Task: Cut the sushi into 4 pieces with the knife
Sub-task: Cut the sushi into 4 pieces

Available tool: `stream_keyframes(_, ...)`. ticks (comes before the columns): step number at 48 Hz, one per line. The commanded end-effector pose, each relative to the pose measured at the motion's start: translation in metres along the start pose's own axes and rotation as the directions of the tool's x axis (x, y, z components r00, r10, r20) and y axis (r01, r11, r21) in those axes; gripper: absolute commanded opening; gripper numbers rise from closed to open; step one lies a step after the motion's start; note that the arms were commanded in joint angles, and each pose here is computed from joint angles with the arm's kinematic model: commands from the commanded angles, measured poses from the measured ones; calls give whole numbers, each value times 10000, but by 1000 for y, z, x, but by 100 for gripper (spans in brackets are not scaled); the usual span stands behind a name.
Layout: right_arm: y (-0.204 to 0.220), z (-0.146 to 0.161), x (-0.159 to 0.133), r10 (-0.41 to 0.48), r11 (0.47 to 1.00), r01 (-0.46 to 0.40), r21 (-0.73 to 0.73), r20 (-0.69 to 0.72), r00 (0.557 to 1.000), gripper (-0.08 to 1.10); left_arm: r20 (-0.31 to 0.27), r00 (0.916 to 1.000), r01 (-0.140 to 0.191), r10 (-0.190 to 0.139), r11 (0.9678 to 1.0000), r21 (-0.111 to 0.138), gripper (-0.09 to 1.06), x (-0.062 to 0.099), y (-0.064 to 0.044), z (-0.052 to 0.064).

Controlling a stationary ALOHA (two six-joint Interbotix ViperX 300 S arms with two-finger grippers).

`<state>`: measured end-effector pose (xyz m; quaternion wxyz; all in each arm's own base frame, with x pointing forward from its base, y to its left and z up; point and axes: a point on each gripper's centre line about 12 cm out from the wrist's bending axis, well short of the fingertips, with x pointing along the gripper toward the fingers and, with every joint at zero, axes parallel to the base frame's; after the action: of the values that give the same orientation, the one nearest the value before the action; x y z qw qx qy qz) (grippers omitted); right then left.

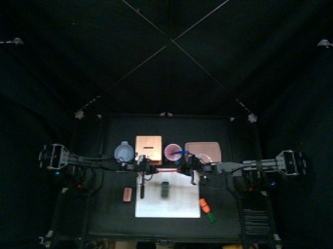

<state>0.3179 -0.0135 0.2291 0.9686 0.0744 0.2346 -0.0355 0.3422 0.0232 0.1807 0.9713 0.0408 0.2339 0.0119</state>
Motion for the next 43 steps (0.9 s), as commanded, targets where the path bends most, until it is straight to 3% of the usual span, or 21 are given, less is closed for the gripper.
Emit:
stream_keyframes(1,5,2,5,-38,9998,49,194,-556,9984,18,337,9994,1,-3,10000,73,21,-1,0,11)
stream_keyframes(18,14,-6,31,-396,9992,368,-158,-2530,9667,17,97,9997,241,-242,9996,133,21,1,-9,3)
stream_keyframes(30,24,-17,39,-258,9996,202,-214,-3013,9532,17,-41,9981,621,-620,9979,197,21,3,-24,-1)
stream_keyframes(43,27,-31,50,-236,9996,164,-235,-3491,9368,17,-540,9944,908,-909,9959,-36,21,12,-39,-16)
